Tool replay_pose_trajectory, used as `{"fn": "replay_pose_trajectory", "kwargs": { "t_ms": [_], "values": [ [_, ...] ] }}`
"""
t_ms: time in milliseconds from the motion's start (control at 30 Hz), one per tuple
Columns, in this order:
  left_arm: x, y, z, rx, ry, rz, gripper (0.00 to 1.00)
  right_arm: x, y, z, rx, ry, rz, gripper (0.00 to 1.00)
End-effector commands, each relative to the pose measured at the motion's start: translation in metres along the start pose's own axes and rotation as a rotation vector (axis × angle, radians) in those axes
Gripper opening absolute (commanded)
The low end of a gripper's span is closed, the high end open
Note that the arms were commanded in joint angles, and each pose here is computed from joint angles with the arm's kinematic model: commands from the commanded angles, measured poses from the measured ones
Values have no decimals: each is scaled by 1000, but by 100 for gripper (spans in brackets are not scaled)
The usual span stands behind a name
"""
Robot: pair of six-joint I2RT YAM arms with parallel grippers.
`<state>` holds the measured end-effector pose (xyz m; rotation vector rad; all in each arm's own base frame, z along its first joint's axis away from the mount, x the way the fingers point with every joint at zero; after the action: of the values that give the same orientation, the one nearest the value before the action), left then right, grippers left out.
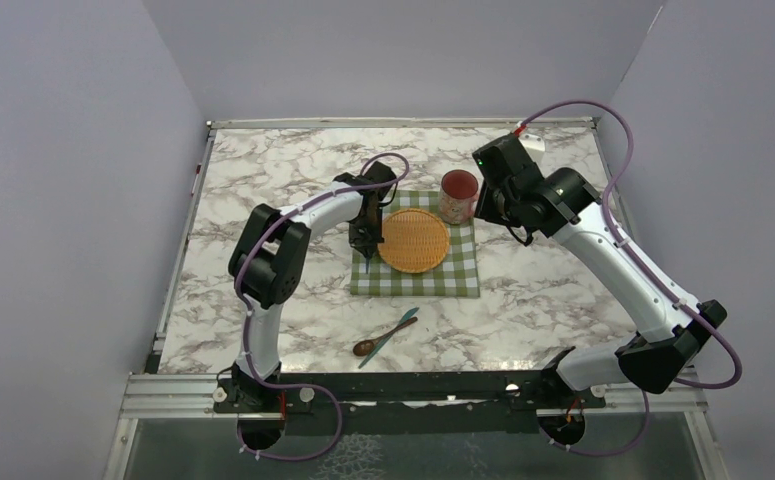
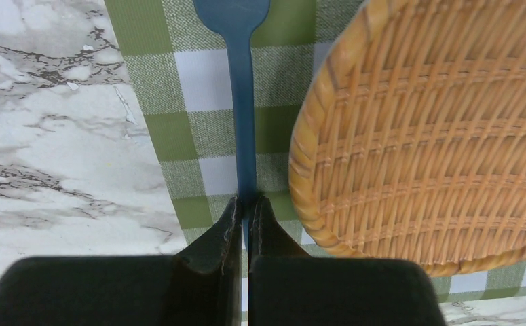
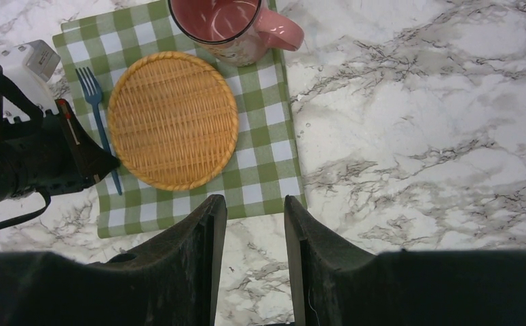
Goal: Set the dinner table for one person
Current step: Place the fork on the napkin.
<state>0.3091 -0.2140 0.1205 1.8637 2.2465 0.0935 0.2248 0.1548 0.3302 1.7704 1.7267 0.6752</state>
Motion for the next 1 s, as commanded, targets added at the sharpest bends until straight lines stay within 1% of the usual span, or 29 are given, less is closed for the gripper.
{"fn": "replay_pose_trajectory", "kwargs": {
  "t_ms": [0, 567, 633, 767, 867, 967],
  "values": [
    [5, 3, 9, 22, -8, -5, 0, -5, 8, -2, -32, -33, 8, 41],
    [10, 4, 17, 41, 7, -17, 0, -4, 7, 1, -24, -39, 7, 41],
    [10, 3, 16, 40, 10, -21, 6, -4, 6, 1, -23, -39, 7, 41],
    [11, 3, 12, 33, 7, -33, 26, -3, 5, 3, -17, -35, 3, 41],
    [10, 3, 7, 29, 6, -38, 34, -3, 4, 4, -16, -32, 4, 41],
    [11, 4, 4, 21, 13, -41, 38, -3, 3, 5, -17, -28, 4, 41]
  ]
}}
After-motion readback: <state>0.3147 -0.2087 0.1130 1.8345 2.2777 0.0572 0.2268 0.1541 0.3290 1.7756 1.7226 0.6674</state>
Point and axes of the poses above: each gripper's point midway between its finger pads, its own z axis out along the fingers, its own x axis along the line the jaws close on, y = z × x, the point moved 9 cm from there along -z, back along the fingers, and after that the axes turned 13 degrees about -z, right-handed, at the moved point
